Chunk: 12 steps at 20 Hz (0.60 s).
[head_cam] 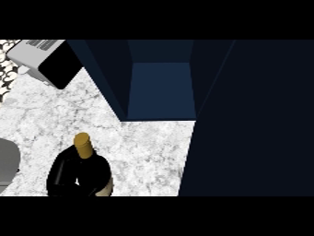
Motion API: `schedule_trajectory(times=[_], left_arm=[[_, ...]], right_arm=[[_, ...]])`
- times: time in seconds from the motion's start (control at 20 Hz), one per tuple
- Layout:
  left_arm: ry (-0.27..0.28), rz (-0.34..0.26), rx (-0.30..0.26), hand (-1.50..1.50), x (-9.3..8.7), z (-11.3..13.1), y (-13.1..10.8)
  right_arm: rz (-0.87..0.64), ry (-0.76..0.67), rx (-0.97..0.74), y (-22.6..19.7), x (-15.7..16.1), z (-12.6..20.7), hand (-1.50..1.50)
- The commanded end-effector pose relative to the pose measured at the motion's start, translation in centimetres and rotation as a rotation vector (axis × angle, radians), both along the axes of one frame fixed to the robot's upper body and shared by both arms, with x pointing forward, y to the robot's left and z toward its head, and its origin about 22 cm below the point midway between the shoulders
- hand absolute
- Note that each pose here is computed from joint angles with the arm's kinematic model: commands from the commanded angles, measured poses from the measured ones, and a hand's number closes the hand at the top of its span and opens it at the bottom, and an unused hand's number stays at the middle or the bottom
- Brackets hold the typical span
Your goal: Pick up the wine, place it into the cabinet and close the cabinet
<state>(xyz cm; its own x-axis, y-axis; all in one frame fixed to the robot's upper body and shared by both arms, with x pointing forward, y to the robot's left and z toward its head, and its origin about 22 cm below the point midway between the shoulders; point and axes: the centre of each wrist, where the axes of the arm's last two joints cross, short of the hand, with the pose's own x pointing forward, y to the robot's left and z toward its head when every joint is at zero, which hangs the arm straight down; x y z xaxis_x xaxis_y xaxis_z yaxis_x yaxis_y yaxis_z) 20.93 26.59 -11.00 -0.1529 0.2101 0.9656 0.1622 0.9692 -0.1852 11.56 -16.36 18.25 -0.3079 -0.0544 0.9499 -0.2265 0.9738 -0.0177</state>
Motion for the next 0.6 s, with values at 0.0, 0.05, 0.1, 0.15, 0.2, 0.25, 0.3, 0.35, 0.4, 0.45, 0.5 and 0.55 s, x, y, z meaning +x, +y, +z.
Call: schedule_trajectory(times=[0.0, 0.05, 0.1, 0.15, 0.2, 0.25, 0.3, 0.35, 0.4, 0.45, 0.5, 0.55], left_arm=[[-0.013, -0.064, -0.036, 1.50, 1.0, 1.4, -1.5], [-0.013, -0.050, -0.021, 1.50, 1.1, 1.9, -0.3], [-0.013, -0.067, -0.035, 1.50, 0.2, 1.3, -2.4], [-0.020, -0.073, -0.033, 1.50, 1.0, 2.1, -3.3], [-0.037, -0.086, -0.010, 1.50, 0.1, 2.3, -4.3], [-0.020, -0.083, -0.028, 1.50, -0.2, 2.7, -3.0], [-0.039, -0.095, -0.026, 1.50, -0.3, 3.0, -4.4], [-0.013, -0.113, -0.031, 1.50, -0.2, 3.6, -6.1], [-0.017, -0.125, -0.038, 1.50, 0.4, 5.0, -5.0], [-0.010, -0.122, -0.028, 1.50, -0.5, 4.3, -6.1], [-0.026, -0.133, -0.054, 1.50, -0.2, 5.5, -7.6], [-0.042, -0.105, -0.030, 1.50, 1.2, 5.4, -6.5]], right_arm=[[0.007, -0.073, 0.033, -1.6, -3.6, 2.3, -1.50], [0.007, -0.055, 0.051, -1.5, -4.5, 2.7, -1.50], [0.020, -0.043, 0.032, -1.7, -4.4, 2.9, -1.50], [0.013, -0.059, 0.029, -2.0, -4.2, 2.8, -1.50], [0.000, -0.057, 0.052, -1.5, -3.7, 1.9, -1.50], [-0.001, -0.046, 0.038, -1.7, -4.1, 2.8, -1.50], [0.016, -0.059, 0.021, -2.6, -4.5, 3.2, -1.50], [0.017, -0.062, 0.040, -2.0, -3.6, 2.6, -1.50], [-0.002, -0.065, 0.045, -2.1, -4.3, 2.7, -1.50], [0.009, -0.052, 0.041, -2.5, -4.4, 2.8, -1.50], [0.006, -0.065, 0.020, -2.4, -4.2, 2.7, -1.50], [-0.002, -0.056, 0.041, -2.6, -4.7, 3.0, -1.50]])
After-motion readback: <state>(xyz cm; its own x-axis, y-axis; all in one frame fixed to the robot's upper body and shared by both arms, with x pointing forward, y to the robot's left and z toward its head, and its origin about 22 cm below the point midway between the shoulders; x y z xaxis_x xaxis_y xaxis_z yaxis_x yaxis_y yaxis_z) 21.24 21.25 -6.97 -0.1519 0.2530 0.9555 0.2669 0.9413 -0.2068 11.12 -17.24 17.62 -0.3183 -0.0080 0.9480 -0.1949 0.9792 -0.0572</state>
